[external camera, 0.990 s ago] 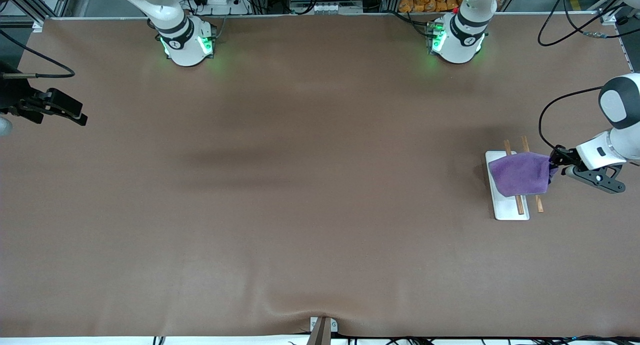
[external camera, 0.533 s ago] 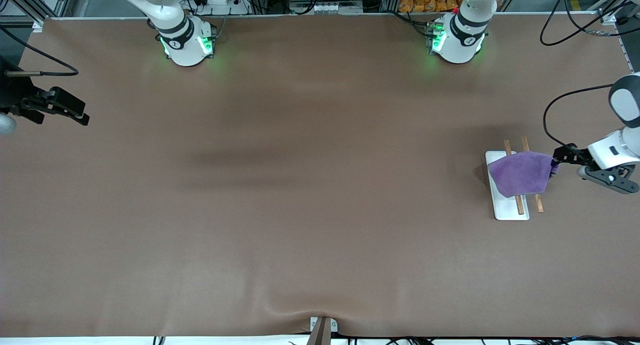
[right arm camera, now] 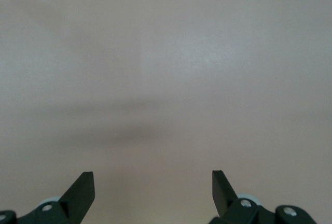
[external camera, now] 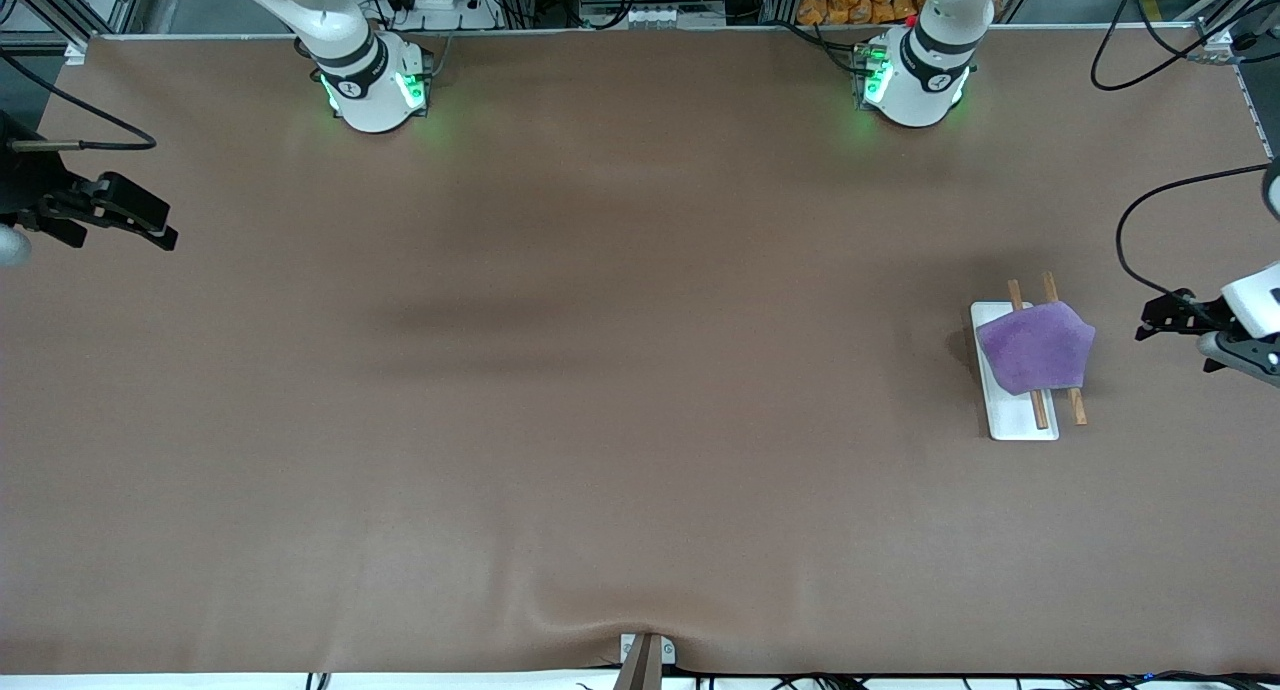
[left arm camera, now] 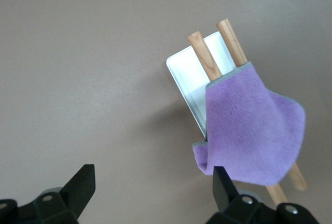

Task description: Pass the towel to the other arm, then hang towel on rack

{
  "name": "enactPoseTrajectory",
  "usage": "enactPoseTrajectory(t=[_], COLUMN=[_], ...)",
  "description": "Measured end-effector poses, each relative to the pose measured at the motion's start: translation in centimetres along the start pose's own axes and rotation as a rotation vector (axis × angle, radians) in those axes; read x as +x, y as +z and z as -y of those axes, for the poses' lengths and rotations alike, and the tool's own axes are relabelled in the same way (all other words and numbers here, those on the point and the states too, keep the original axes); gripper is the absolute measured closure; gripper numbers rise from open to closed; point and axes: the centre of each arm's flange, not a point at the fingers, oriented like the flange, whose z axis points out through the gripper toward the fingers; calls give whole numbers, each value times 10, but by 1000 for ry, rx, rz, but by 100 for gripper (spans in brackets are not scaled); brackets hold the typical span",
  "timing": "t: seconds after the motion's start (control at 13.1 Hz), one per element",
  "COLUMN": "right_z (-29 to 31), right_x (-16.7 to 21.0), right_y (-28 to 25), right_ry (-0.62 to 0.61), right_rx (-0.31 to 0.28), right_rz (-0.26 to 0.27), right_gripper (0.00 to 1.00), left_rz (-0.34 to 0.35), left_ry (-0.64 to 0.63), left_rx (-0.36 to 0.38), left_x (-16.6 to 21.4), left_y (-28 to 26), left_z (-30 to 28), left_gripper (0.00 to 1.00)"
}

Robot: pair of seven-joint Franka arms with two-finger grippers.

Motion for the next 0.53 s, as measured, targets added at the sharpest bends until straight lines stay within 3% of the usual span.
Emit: enactPoseTrajectory(t=[0.53], right_z=[0], right_x=[0], right_y=[0], right_ry=[1], right_rx=[-1], right_rz=[0], right_gripper=[0], left_rz=[-11], left_ry=[-91], left_rx=[-28], left_x=[41], left_y=[-84], left_z=[-27], left_gripper=[0])
